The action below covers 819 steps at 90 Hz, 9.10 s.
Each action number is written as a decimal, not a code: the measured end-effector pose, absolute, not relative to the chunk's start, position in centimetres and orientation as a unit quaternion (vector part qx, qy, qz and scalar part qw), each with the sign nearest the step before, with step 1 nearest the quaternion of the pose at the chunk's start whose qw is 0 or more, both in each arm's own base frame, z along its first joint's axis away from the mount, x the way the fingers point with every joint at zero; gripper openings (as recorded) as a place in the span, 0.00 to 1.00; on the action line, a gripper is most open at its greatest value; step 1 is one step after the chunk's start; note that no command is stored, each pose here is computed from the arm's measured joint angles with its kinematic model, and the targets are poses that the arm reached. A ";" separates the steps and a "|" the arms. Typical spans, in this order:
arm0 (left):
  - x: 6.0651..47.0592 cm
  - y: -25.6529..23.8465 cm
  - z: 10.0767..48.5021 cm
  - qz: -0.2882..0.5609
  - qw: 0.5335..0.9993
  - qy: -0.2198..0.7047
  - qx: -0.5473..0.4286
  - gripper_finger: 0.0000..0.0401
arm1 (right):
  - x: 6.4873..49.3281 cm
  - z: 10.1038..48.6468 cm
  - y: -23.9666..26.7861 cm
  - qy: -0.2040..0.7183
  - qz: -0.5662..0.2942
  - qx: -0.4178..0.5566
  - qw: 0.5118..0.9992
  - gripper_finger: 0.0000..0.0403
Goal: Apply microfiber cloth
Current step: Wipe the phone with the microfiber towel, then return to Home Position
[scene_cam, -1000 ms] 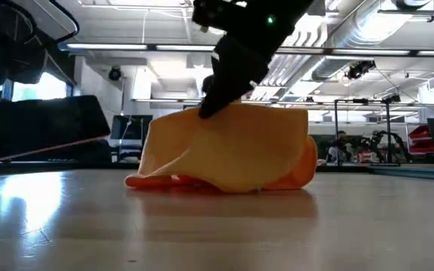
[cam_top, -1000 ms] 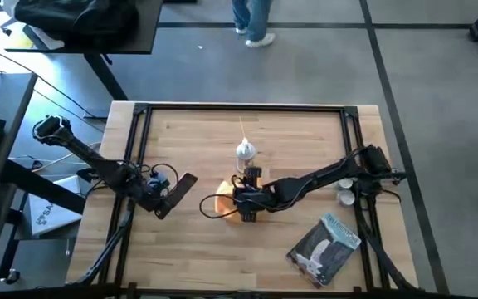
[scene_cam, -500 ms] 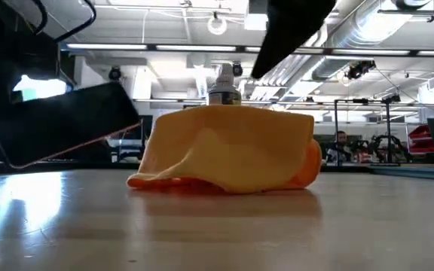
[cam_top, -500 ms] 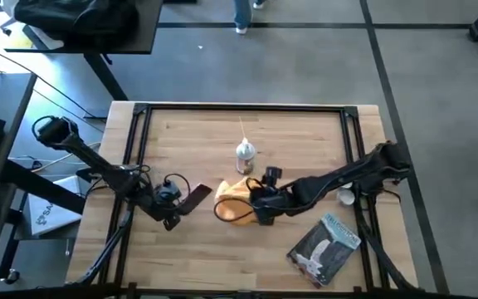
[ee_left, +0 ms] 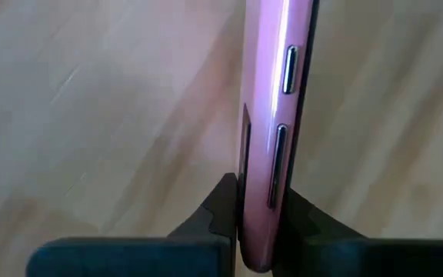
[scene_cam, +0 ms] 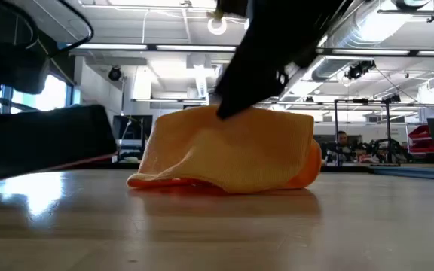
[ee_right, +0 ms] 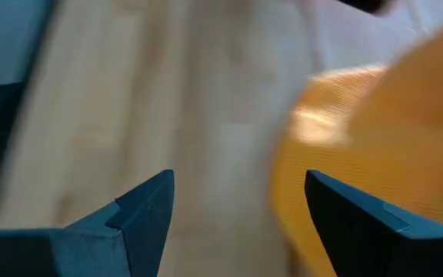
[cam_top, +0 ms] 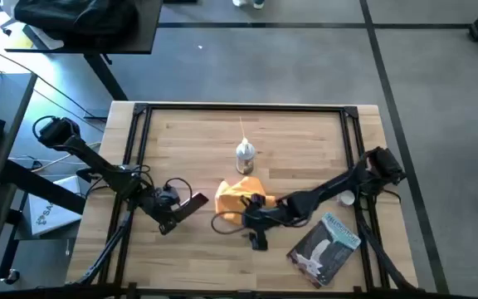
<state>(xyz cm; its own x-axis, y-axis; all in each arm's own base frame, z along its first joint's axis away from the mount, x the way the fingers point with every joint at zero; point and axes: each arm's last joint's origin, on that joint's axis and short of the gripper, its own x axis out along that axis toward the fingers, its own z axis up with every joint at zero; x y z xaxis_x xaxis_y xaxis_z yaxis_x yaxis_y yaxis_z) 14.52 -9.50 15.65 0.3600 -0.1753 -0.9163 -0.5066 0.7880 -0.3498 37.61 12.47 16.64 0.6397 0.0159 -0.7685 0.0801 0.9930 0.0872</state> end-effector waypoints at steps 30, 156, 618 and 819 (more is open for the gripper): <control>12.9 -8.2 17.4 0.103 0.705 0.621 -0.327 0.04 | 38.4 14.4 4.4 0.460 -0.212 0.092 0.857 0.65; 29.3 -10.4 14.9 -0.063 0.781 0.565 -0.261 0.05 | 36.0 23.4 23.2 0.343 -0.044 -0.065 0.936 0.65; 10.9 1.0 16.7 0.155 0.984 -0.004 -0.084 0.01 | 9.6 17.2 1.1 -0.021 -0.020 0.117 0.993 0.04; 10.4 1.0 17.0 0.155 0.984 -0.019 -0.086 0.01 | 9.6 17.2 1.1 -0.021 -0.021 0.117 0.993 0.04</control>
